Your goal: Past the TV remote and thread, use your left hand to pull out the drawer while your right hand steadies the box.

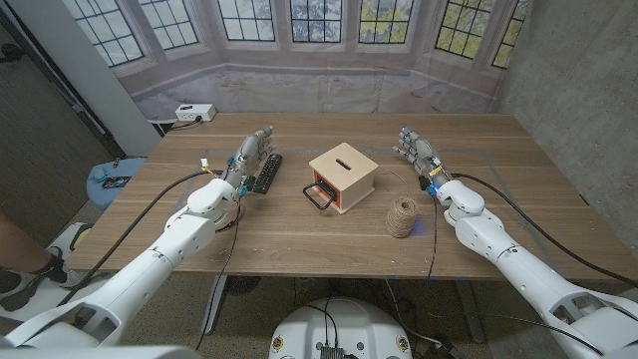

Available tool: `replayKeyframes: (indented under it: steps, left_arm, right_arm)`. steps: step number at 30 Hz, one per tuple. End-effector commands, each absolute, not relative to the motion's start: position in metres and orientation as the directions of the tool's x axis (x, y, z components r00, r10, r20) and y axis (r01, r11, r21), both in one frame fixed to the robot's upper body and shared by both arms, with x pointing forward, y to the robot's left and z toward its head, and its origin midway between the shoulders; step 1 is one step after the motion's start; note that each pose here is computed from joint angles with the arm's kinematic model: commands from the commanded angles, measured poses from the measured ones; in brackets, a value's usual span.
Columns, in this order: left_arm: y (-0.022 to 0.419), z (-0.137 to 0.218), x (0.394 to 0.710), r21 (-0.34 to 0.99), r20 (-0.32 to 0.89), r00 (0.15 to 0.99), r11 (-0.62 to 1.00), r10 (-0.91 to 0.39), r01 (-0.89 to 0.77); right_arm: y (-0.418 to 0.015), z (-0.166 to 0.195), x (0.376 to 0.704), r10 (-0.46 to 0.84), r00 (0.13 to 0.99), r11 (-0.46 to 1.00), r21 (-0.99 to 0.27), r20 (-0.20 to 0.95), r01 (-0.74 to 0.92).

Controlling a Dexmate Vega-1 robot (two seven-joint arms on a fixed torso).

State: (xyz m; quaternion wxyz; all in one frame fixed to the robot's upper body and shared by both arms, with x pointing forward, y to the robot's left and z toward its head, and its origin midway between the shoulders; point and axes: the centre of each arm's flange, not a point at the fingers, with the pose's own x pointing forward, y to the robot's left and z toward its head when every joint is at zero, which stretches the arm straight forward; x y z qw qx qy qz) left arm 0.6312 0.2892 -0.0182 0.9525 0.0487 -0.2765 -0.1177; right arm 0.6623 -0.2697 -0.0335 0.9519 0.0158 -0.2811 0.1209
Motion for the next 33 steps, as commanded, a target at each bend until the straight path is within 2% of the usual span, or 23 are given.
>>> replayKeyframes:
  steps: [1,22,33]
  left_arm:
    - [0.296,-0.017,0.612,0.253,0.503,0.822,0.955,-0.265,0.153]
    - [0.290,-0.001,0.586,0.594,0.422,0.789,0.794,-0.446,0.131]
    - [0.287,-0.002,0.565,0.694,0.368,0.785,0.709,-0.499,0.126]
  right_arm:
    - [-0.269,-0.028,0.667,0.193,0.806,0.976,-0.029,0.560,-0.214]
    - [-0.268,-0.013,0.677,0.193,0.790,0.979,-0.055,0.581,-0.198]
    - [-0.276,-0.010,0.676,0.201,0.788,0.978,-0.072,0.582,-0.197]
